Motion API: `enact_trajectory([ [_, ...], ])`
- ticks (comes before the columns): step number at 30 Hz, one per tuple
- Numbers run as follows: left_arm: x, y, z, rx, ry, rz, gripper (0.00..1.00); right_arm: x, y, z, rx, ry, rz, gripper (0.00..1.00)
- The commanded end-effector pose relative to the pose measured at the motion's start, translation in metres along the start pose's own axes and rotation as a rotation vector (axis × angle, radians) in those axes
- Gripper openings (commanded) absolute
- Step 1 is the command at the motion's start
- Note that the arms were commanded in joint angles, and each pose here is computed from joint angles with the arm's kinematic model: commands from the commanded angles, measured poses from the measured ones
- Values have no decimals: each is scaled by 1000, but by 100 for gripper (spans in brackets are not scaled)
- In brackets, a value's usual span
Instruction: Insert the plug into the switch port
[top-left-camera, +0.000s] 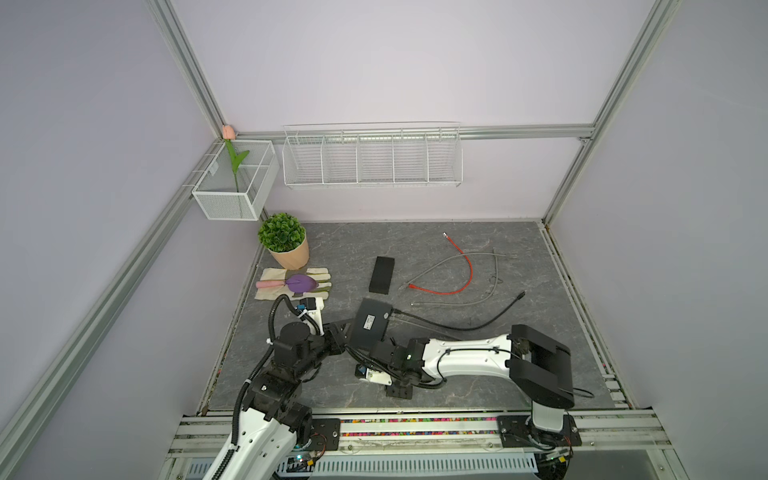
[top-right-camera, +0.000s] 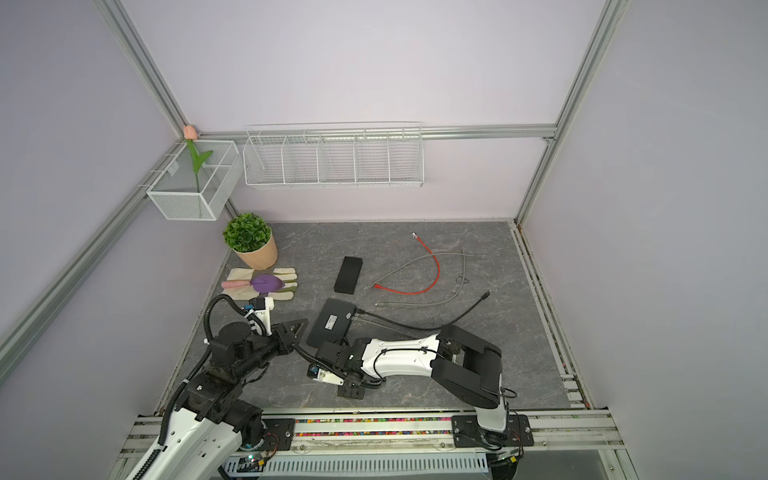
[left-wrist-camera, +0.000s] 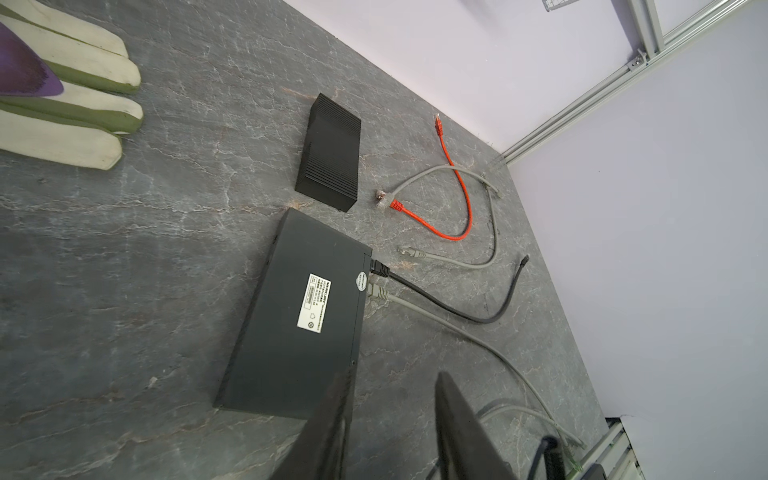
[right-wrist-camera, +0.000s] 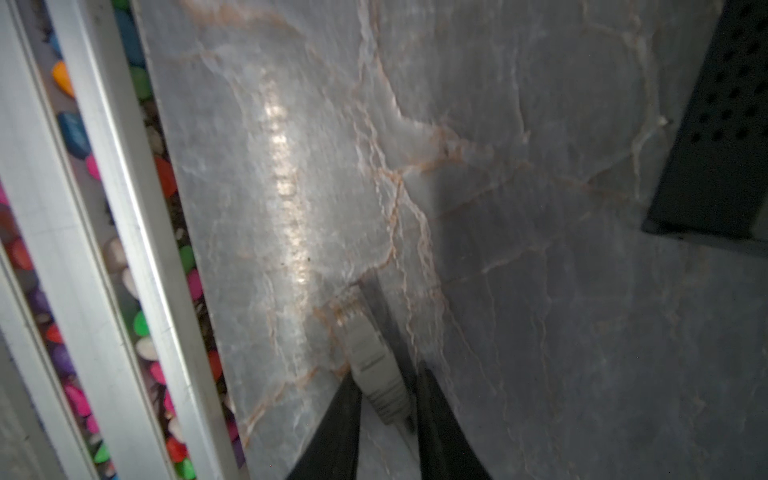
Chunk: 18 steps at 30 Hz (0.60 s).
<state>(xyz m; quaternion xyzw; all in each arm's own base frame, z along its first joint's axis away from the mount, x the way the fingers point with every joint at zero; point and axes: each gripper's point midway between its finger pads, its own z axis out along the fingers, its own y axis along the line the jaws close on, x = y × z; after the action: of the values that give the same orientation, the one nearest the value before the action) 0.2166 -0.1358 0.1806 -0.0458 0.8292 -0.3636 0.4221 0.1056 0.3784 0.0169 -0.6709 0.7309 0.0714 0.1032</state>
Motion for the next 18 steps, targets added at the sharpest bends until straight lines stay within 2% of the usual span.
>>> enact_trajectory([
  [1,-11,-12,-8,25,-23,6,36,10,0,15,-22,45,12,22],
  [3,-13,-14,-9,30,-30,7,35,9,-4,12,4,37,17,13],
  [5,-16,-17,-9,37,-36,9,35,5,-12,5,44,14,17,10],
  [8,-23,-33,-11,98,-45,43,35,-1,-37,-17,175,-42,39,7],
  [11,-38,-52,-20,163,-99,69,36,-7,-62,-52,275,-139,83,7],
  [15,-54,-70,-30,207,-151,108,36,-8,-83,-100,337,-282,130,7],
  [18,-59,-83,-27,257,-148,119,36,-8,-92,-131,364,-375,146,7],
])
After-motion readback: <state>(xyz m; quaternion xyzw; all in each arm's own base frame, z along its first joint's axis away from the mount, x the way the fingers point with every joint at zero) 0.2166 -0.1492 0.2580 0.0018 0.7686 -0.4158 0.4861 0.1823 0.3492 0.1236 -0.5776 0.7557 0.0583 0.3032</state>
